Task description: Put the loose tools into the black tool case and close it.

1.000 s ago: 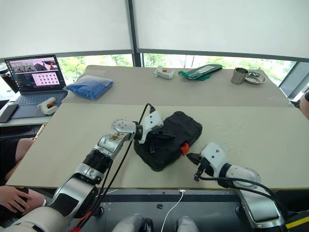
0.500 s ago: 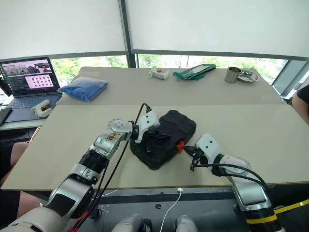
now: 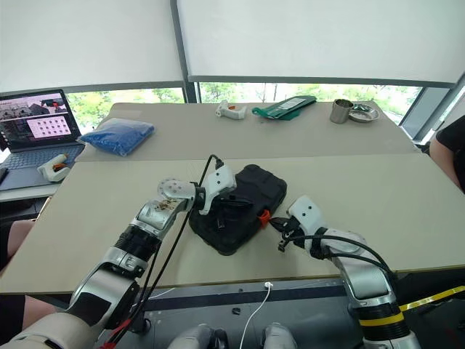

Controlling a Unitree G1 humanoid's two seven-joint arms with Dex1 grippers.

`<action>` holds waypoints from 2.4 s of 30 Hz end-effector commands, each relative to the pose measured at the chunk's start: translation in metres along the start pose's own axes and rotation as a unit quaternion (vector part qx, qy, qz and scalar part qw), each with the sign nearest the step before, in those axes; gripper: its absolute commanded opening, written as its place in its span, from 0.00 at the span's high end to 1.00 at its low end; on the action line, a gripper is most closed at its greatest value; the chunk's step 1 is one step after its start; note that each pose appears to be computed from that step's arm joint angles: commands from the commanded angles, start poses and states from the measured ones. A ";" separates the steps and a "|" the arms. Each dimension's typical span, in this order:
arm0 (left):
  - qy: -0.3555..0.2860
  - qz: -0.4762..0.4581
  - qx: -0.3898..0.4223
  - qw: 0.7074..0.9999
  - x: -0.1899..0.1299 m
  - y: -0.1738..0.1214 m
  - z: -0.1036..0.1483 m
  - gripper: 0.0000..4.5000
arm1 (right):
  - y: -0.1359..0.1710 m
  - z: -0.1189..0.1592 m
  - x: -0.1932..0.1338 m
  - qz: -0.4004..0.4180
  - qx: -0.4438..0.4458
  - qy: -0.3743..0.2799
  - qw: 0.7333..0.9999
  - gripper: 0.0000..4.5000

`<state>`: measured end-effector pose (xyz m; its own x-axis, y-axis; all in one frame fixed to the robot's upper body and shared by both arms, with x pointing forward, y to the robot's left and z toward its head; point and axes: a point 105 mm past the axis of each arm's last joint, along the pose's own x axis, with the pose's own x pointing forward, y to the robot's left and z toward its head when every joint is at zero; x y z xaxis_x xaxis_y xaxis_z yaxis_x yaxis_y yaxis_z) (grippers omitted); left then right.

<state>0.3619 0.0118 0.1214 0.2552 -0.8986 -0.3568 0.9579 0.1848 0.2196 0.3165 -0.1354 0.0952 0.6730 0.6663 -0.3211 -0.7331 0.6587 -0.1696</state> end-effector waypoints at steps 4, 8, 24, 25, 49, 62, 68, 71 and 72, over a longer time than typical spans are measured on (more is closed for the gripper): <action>0.074 -0.028 -0.062 0.995 0.009 -0.022 -0.050 0.98 | 0.018 0.022 0.018 0.050 0.007 -0.029 0.998 1.00; 0.077 -0.028 -0.064 0.995 0.008 -0.022 -0.052 0.98 | 0.022 0.024 0.021 0.066 0.015 -0.024 0.997 1.00; 0.080 -0.024 -0.066 0.994 0.005 -0.022 -0.054 0.98 | 0.019 0.007 -0.003 0.071 -0.008 0.030 0.997 1.00; 0.080 -0.024 -0.066 0.994 0.005 -0.022 -0.054 0.98 | 0.018 0.005 -0.006 0.071 -0.010 0.034 0.997 1.00; 0.084 -0.023 -0.067 0.994 0.001 -0.023 -0.055 0.98 | -0.005 0.012 -0.026 0.031 -0.016 0.036 0.999 1.00; 0.092 -0.029 -0.069 0.993 0.001 -0.025 -0.058 0.98 | 0.003 0.018 -0.007 0.045 -0.012 0.013 0.999 1.00; 0.098 -0.032 -0.074 0.992 -0.001 -0.027 -0.061 0.98 | 0.002 0.021 -0.011 0.046 -0.022 0.016 0.999 1.00; 0.098 -0.032 -0.075 0.992 -0.001 -0.027 -0.061 0.98 | 0.002 0.024 -0.017 0.049 -0.023 0.019 0.998 1.00; 0.098 -0.032 -0.075 0.992 -0.001 -0.027 -0.061 0.98 | 0.002 0.023 -0.018 0.049 -0.023 0.020 0.998 1.00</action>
<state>0.3550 0.0101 0.1246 0.2382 -0.9033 -0.3567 0.9608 0.1655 0.2223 0.3055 -0.1421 0.0973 0.5834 0.6849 -0.4365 -0.7934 0.5955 -0.1260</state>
